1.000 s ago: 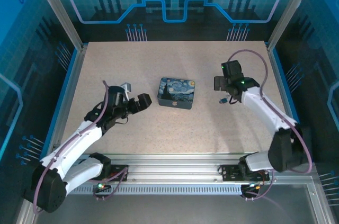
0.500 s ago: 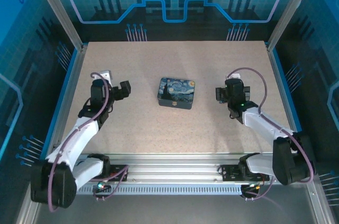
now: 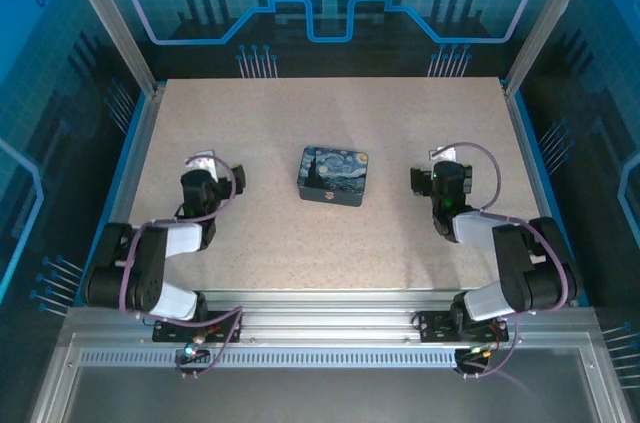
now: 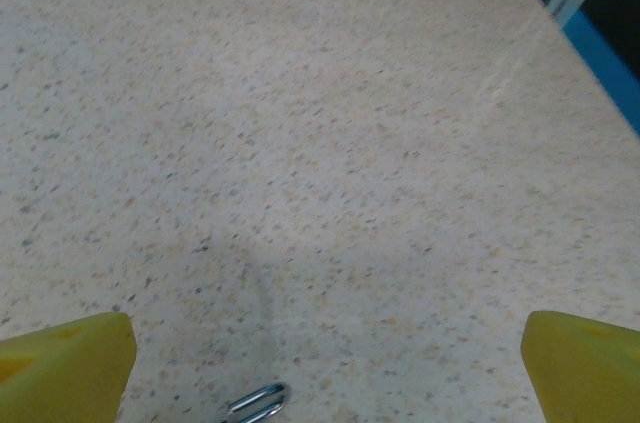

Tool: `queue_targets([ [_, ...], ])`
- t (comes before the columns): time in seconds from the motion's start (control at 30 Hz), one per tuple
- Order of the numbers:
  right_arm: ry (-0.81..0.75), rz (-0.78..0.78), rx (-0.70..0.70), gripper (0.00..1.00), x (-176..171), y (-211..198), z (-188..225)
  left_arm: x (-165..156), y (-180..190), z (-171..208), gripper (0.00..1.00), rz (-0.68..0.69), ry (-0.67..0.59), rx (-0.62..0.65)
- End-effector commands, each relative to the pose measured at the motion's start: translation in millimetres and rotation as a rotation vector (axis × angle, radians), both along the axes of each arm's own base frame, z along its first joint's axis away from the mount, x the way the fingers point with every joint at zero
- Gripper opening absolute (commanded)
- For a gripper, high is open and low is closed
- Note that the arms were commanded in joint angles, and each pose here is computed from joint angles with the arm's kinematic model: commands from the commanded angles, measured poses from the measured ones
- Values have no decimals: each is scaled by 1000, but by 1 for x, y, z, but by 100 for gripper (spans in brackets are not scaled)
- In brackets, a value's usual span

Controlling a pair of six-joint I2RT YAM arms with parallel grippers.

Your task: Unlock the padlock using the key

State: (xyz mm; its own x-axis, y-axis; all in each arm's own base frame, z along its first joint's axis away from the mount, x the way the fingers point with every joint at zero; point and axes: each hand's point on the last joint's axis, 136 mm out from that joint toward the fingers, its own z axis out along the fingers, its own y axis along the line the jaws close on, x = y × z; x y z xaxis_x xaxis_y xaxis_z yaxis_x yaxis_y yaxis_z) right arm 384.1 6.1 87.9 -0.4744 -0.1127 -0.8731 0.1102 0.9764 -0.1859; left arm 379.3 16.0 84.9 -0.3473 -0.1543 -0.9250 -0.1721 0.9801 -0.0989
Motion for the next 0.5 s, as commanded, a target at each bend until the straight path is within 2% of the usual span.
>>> queue_targets([
  [0.0, -78, 106, 85, 100, 9, 8, 9, 4, -3, 12, 99, -42, -86, 22],
  [0.07, -133, 123, 90, 100, 13, 9, 12, 18, -4, 13, 99, -46, -53, 36],
  [0.1, -76, 115, 103, 100, 11, 8, 5, 17, -5, 12, 99, -48, -48, 37],
  [0.2, -115, 98, 66, 100, 11, 8, 10, 17, -4, 12, 99, -40, -50, 42],
  [0.3, -93, 119, 98, 100, 12, 9, 7, 15, 3, 13, 99, 6, -60, 50],
  [0.47, -84, 164, 119, 100, 13, 13, 6, 15, 1, 13, 99, 5, -58, 61],
])
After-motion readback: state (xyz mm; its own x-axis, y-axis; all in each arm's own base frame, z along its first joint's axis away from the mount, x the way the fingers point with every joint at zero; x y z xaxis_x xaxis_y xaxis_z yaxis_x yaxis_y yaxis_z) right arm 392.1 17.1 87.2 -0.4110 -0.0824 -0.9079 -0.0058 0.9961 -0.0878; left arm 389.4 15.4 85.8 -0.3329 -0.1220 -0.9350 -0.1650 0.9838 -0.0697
